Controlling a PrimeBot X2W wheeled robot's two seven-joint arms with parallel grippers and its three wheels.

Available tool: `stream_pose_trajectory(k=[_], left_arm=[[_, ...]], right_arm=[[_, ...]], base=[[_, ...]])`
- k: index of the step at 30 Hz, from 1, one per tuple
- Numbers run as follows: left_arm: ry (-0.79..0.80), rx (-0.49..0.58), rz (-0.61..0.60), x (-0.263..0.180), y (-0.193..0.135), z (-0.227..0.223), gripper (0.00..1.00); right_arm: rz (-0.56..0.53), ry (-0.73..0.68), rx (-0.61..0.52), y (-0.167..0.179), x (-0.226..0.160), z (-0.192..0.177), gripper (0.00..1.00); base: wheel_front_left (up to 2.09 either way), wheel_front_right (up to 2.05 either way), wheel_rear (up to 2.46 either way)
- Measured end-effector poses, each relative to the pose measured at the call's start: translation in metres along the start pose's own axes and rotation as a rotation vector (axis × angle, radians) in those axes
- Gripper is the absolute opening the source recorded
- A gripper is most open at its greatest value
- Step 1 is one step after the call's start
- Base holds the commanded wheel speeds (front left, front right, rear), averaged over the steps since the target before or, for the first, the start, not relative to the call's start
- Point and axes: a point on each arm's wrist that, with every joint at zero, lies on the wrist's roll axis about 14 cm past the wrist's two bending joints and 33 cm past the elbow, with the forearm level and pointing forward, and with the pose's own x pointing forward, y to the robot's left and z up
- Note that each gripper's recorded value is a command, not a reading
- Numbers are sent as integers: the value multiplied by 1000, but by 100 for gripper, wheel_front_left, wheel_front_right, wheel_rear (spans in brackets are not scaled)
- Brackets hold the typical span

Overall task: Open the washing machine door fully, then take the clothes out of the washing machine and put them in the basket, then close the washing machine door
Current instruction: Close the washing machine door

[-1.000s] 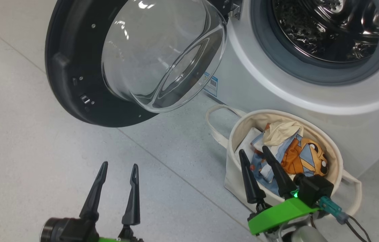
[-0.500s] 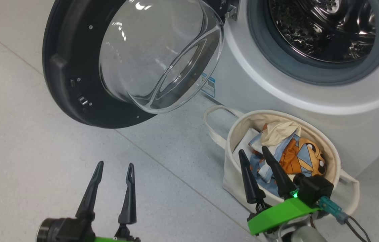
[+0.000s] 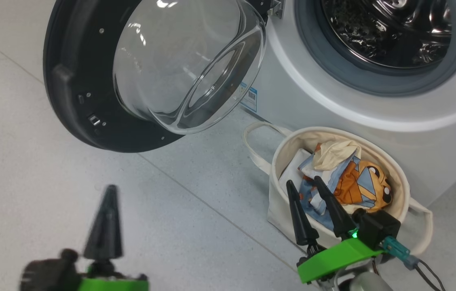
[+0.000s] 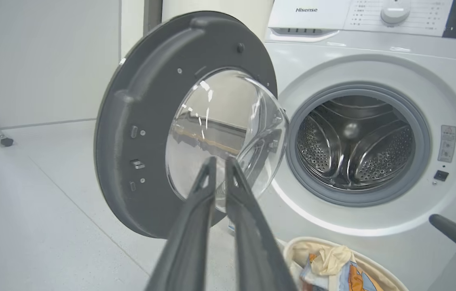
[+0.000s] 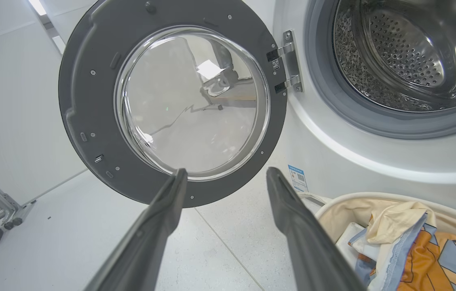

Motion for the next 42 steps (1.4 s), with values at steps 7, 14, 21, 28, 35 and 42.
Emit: stream_pose_trajectory(k=[7, 14, 21, 28, 35, 42], left_arm=[[-74, 8, 137, 8, 67, 24, 0], [-279, -3, 275, 33, 151, 89, 0], [-217, -180, 201, 82, 186, 100, 0], [-71, -497, 202, 128, 209, 96, 0], [33, -722, 163, 175, 194, 74, 0], [136, -826, 112, 210, 168, 46, 0]], right_arm=[[-19, 18, -1, -11, -1, -8, 100], [-49, 44, -16, -32, 2, -21, 100], [-81, 70, -48, -55, 3, -33, 100], [-122, 90, -79, -79, -3, -39, 100], [-179, 122, -94, -108, -15, -50, 100], [-221, 116, -103, -127, -20, -49, 100]], base=[[0, 0, 0], [0, 0, 0], [0, 0, 0], [0, 0, 0], [0, 0, 0], [0, 0, 0]])
